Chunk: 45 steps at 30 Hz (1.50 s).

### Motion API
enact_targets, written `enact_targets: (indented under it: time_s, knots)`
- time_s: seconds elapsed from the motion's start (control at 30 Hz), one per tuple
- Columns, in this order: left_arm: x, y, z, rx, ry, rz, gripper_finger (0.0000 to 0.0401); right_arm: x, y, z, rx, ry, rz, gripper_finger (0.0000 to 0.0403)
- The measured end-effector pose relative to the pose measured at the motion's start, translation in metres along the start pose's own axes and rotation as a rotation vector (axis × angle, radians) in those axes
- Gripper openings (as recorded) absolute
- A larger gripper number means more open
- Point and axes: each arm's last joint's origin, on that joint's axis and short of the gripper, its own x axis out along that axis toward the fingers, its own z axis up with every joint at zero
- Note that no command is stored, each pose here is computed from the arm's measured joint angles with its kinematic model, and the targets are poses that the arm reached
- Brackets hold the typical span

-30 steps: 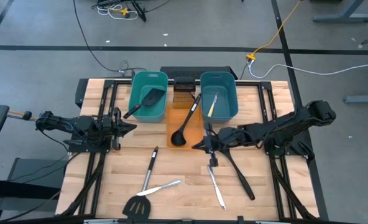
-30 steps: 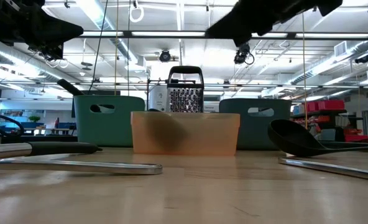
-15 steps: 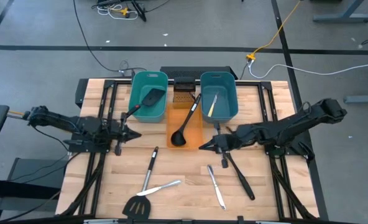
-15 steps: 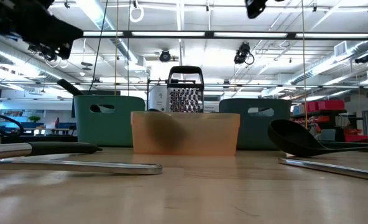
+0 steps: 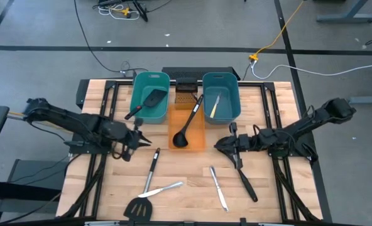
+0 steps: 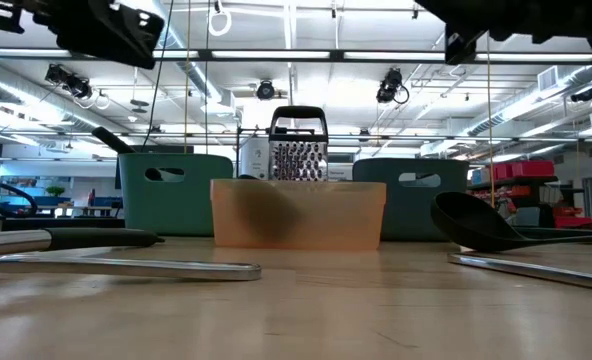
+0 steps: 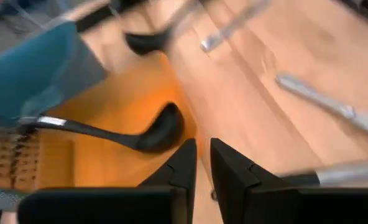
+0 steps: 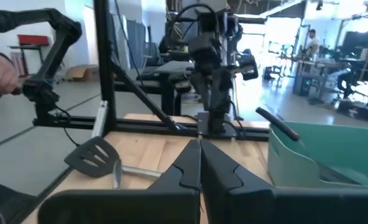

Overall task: Pick & Place Kitchen Items
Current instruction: Put the black spatula into the green bin

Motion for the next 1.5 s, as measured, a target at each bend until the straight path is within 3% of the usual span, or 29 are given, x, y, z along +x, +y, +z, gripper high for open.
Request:
enact_targets:
  time_s: [0.33,0.53,0.67,0.83,1.13,1.5]
  knots:
    - [0.049,-0.004,0.02,0.355,0.292,-0.176,0.0139,-0.027,-0.001,-0.016,0.019,-0.124,0.003,0.0007]
    - [0.069,-0.013,0.016,0.605,0.337,-0.241,0.0203,-0.036,-0.004,-0.022,0.04,-0.136,-0.002,0.0007]
    - [0.08,-0.018,0.013,0.691,0.358,-0.29,0.0227,-0.035,-0.004,-0.023,0.027,-0.135,-0.003,0.0007]
    - [0.102,-0.028,0.001,0.711,0.406,-0.412,0.023,-0.035,-0.004,-0.023,0.02,-0.133,-0.006,0.0007]
    - [0.128,-0.043,-0.014,0.924,0.446,-0.544,0.0229,-0.035,-0.004,-0.023,0.024,-0.134,0.001,0.0007]
    - [0.147,-0.051,-0.028,0.956,0.49,-0.631,0.0216,-0.035,-0.004,-0.022,0.024,-0.135,0.001,0.0007]
